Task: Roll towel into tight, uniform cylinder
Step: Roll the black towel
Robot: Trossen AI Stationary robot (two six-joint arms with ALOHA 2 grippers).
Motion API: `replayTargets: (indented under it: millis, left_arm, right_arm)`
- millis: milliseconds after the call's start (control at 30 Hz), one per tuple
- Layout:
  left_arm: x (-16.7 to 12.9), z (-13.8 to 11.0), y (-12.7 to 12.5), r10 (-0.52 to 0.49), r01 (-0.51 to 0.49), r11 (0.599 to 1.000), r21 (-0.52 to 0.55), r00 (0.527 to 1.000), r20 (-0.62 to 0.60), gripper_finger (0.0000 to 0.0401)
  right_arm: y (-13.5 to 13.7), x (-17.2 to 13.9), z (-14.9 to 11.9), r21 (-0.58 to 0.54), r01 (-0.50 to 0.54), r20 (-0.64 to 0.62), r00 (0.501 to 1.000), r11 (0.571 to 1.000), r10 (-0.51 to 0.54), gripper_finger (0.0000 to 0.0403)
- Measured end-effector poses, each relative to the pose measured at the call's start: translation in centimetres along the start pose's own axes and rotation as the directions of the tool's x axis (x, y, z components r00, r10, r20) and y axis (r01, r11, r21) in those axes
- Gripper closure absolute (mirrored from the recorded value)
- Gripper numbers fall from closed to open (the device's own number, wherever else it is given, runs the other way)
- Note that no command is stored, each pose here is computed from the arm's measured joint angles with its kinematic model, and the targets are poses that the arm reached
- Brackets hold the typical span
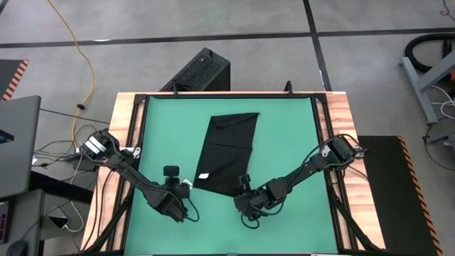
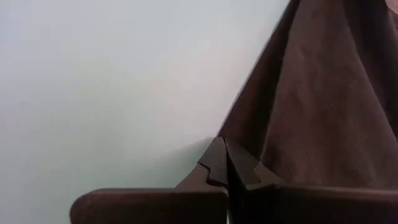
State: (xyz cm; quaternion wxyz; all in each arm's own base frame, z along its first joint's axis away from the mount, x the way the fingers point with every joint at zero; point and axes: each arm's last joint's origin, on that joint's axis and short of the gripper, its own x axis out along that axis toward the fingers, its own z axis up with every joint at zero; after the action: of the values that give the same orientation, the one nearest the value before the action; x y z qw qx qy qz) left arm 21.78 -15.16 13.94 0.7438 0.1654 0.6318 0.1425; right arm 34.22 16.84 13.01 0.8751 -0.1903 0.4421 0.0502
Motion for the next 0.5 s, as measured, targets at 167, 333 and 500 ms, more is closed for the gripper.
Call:
replayTargets:
  millis: [167,333,500]
  left_arm:
    - [-0.1,-0.8,0.7,0.068,-0.074,0.995,-0.071,0.995,-0.079,0.0311]
    - [-0.7,0.0,0.1,0.073,-0.057,0.985,-0.161,0.993,0.094,0.0321]
    - [-2.9,1.7,-1.1,0.155,-0.054,0.971,-0.233,0.885,0.440,0.0378]
  right_arm:
    - [0.0,0.0,0.0,0.000,0.000,0.000,1.000,1.000,0.000,0.0398]
    - [0.0,0.0,0.0,0.000,0.000,0.000,1.000,1.000,0.000,0.0398]
    - [0.0,0.0,0.0,0.001,-0.001,0.001,1.000,1.000,0.001,0.0398]
